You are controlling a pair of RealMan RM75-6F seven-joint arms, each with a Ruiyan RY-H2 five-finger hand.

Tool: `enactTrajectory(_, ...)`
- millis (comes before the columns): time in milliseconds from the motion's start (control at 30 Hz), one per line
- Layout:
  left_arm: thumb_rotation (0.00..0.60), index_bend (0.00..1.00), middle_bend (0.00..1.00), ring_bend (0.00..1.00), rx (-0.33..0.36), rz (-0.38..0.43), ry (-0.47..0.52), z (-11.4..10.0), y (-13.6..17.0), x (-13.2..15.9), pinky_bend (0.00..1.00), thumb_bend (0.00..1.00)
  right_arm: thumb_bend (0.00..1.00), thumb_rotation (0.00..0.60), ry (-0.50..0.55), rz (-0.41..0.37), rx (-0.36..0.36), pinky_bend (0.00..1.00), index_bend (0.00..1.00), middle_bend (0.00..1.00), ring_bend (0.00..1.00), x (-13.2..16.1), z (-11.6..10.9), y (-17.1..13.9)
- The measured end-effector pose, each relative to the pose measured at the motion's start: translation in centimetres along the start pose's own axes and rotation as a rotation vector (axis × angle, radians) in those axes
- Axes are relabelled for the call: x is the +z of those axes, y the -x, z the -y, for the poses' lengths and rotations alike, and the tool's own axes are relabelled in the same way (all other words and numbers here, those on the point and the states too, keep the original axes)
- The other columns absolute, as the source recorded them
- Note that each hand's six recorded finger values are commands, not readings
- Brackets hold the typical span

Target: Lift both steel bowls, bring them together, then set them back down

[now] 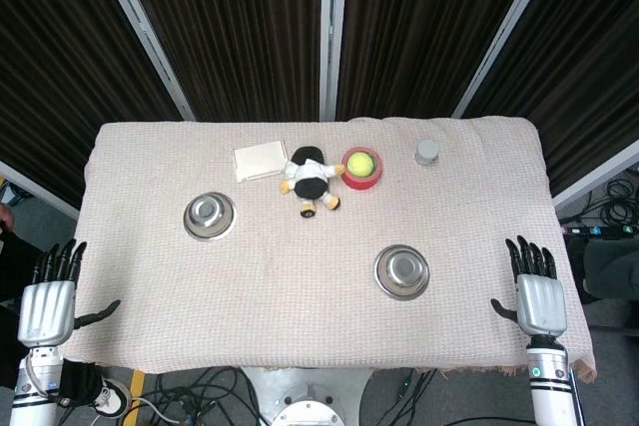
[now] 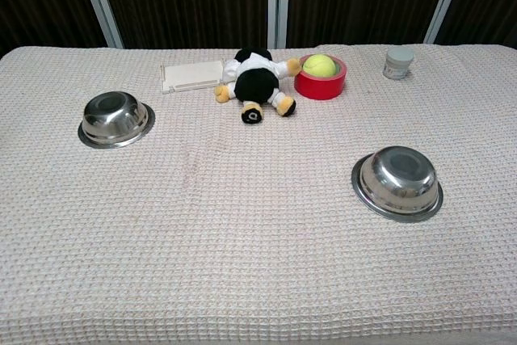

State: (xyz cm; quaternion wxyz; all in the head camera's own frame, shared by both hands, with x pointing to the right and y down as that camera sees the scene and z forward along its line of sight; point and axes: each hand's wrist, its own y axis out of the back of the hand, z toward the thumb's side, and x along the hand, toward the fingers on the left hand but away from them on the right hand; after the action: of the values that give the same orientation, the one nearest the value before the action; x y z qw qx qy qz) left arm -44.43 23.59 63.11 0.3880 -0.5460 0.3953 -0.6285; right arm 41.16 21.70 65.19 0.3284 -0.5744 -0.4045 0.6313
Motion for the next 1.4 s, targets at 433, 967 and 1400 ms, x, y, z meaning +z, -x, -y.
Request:
enactTrajectory(433, 0.588, 0.06, 0.04, 0.00, -0.064, 0.072, 0.063, 0.7, -2.2, 1.3, 0.12, 0.01, 0.09, 0.600, 0.013, -0.039, 0.075, 0.00, 0.00, 0.00, 0.00, 2.4, -0.5, 1.1)
enactTrajectory(967, 0.600, 0.06, 0.03, 0.00, -0.275, 0.310, -0.020, -0.7, -13.9, 7.5, 0.11, 0.01, 0.10, 0.600, -0.147, -0.176, 0.342, 0.00, 0.00, 0.00, 0.00, 10.7, 1.0, 6.1)
enactTrajectory(1400, 0.600, 0.06, 0.03, 0.00, -0.330, 0.427, -0.055, 1.1, -19.2, 12.4, 0.11, 0.01, 0.10, 0.600, -0.132, -0.236, 0.450, 0.00, 0.00, 0.00, 0.00, 15.3, 4.5, 7.1)
